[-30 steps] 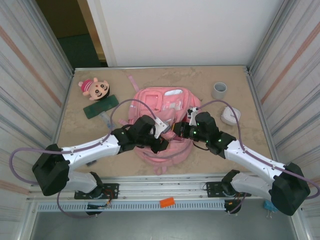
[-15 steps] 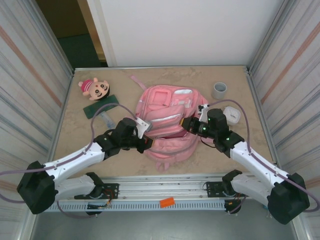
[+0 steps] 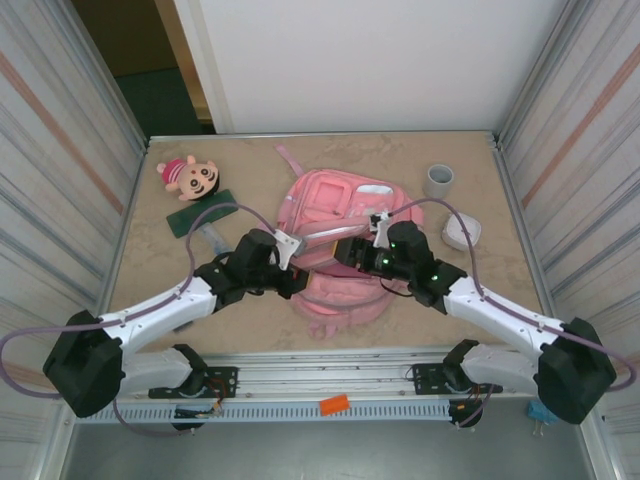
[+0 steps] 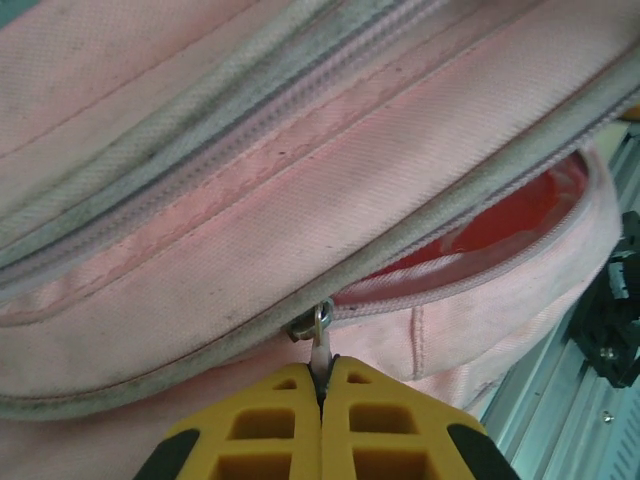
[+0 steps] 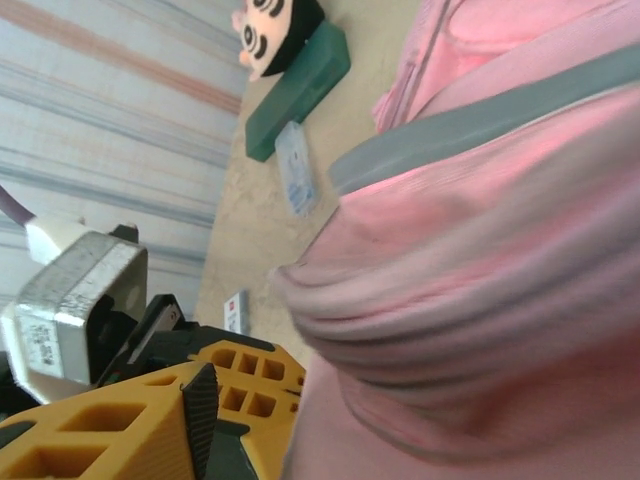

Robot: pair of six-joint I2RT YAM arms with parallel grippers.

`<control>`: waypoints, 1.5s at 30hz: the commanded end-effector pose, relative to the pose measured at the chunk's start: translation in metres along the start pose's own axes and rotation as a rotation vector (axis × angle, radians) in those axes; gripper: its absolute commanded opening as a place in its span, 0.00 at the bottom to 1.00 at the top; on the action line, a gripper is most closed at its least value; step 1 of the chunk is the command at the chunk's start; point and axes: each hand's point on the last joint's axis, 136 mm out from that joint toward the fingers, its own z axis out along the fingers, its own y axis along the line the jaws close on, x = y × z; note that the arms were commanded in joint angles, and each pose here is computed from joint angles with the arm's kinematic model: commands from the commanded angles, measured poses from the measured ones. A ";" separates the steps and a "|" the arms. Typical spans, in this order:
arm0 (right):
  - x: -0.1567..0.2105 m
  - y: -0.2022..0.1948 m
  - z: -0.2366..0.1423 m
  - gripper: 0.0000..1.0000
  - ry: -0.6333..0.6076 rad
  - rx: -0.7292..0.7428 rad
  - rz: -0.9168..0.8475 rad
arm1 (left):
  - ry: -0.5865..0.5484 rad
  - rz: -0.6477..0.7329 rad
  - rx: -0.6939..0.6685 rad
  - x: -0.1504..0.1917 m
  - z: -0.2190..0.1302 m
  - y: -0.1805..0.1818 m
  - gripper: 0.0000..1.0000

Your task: Pack books, pencil case, and school supplies into a backpack

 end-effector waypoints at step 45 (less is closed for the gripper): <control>-0.065 -0.037 0.015 0.15 -0.060 0.141 0.067 | -0.089 0.112 0.042 -0.068 0.021 -0.025 0.00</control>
